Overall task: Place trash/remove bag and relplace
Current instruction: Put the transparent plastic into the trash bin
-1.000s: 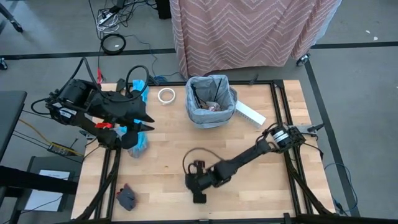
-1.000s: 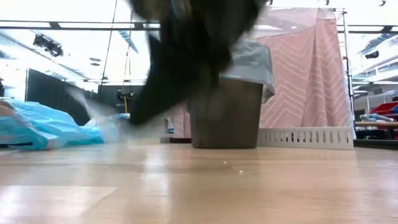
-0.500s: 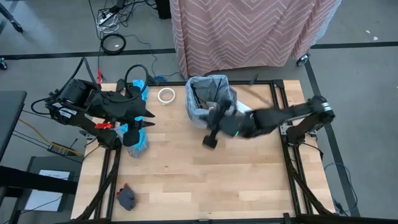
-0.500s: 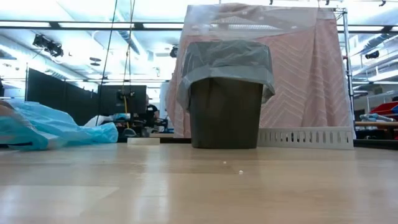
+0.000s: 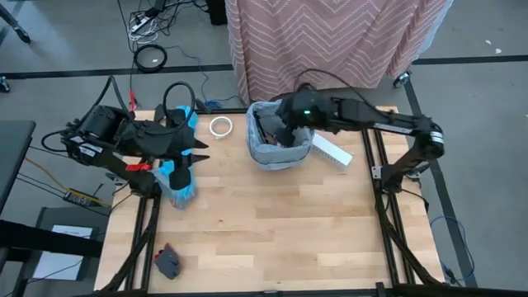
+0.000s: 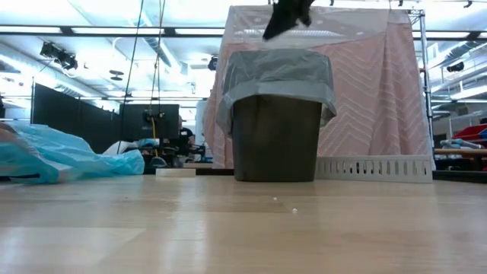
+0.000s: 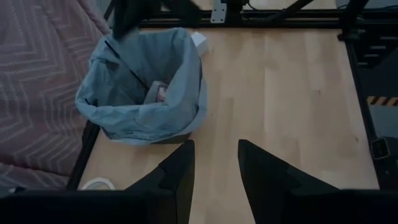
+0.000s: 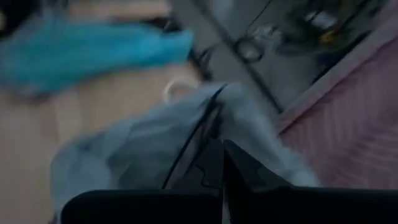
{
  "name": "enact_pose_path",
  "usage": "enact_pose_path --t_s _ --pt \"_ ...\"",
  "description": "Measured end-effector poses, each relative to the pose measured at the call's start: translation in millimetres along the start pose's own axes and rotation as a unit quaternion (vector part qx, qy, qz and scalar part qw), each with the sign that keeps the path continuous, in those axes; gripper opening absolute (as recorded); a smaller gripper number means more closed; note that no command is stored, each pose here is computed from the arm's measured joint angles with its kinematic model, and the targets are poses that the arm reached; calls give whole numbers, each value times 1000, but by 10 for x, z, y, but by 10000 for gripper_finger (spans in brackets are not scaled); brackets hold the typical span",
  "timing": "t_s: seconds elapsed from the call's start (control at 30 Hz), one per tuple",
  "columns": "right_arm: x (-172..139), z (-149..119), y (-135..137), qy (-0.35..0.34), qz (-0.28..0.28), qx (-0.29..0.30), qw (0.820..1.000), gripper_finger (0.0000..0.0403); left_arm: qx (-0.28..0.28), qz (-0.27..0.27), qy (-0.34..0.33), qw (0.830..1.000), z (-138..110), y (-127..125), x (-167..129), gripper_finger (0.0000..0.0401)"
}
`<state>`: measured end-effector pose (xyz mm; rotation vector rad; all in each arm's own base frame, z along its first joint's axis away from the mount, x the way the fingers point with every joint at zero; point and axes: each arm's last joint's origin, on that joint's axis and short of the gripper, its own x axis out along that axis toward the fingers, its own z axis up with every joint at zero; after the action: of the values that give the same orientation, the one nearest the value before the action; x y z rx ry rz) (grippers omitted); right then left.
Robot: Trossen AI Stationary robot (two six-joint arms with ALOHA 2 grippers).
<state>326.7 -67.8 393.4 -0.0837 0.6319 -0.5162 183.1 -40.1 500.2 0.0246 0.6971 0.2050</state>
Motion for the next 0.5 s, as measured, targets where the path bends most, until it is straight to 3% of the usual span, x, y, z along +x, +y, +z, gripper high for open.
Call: enact_pose_path --t_s 0.27,0.5 --pt "371 -151 85 69 60 -59 994 10 -5 16 15 1000 41 -65 144 131" --pt "340 -184 94 84 87 -73 990 114 5 41 30 999 97 -157 352 131"
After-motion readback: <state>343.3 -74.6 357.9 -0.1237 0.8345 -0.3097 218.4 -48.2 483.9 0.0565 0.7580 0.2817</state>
